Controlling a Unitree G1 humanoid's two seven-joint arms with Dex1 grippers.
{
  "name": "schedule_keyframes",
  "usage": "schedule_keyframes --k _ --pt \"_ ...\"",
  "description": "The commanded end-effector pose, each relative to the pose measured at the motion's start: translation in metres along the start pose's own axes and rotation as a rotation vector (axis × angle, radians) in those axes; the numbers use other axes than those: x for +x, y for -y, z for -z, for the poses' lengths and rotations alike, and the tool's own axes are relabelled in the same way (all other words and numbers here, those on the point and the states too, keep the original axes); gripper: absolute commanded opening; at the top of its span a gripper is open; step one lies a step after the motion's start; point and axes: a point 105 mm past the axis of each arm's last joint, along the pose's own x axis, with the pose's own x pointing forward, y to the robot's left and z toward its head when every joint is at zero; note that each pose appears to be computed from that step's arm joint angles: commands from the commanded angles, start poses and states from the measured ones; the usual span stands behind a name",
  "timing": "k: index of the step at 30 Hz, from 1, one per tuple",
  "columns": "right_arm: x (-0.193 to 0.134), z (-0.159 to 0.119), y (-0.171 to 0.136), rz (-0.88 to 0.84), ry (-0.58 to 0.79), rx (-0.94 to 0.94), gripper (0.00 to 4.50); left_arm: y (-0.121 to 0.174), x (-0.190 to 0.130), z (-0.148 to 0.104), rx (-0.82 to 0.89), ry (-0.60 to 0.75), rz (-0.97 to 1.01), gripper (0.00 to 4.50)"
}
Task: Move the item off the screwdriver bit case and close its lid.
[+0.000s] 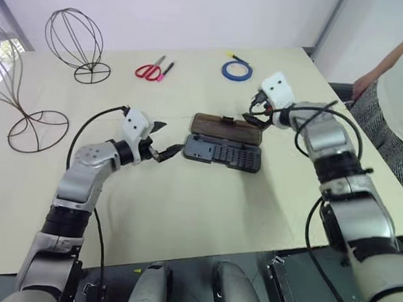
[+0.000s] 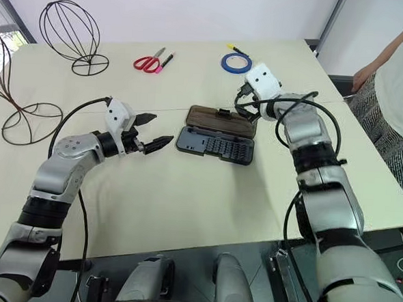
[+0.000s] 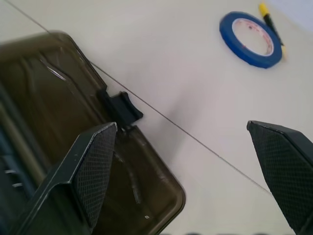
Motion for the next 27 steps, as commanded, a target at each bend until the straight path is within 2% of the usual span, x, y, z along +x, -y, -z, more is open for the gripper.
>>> schedule_keyframes --k 1,15,22,27 --pt "0.007 -0.004 0.004 -0.01 -0.022 -0.018 4.44 -0.002 -0.004 -0.014 0.046 0.047 -0.025 4.5" --pt "0.011 0.035 0.003 0.013 -0.151 0.053 4.44 -0.002 -0.013 -0.012 0.053 0.048 -0.089 4.5" --pt "0.01 0.047 0.004 0.064 -0.194 0.264 4.44 -0.002 -0.014 -0.013 0.056 0.049 -0.099 4.5" --pt "0.013 0.042 -0.009 0.059 -0.233 0.505 4.44 -0.004 -0.011 -0.015 0.065 0.053 -0.106 4.5"
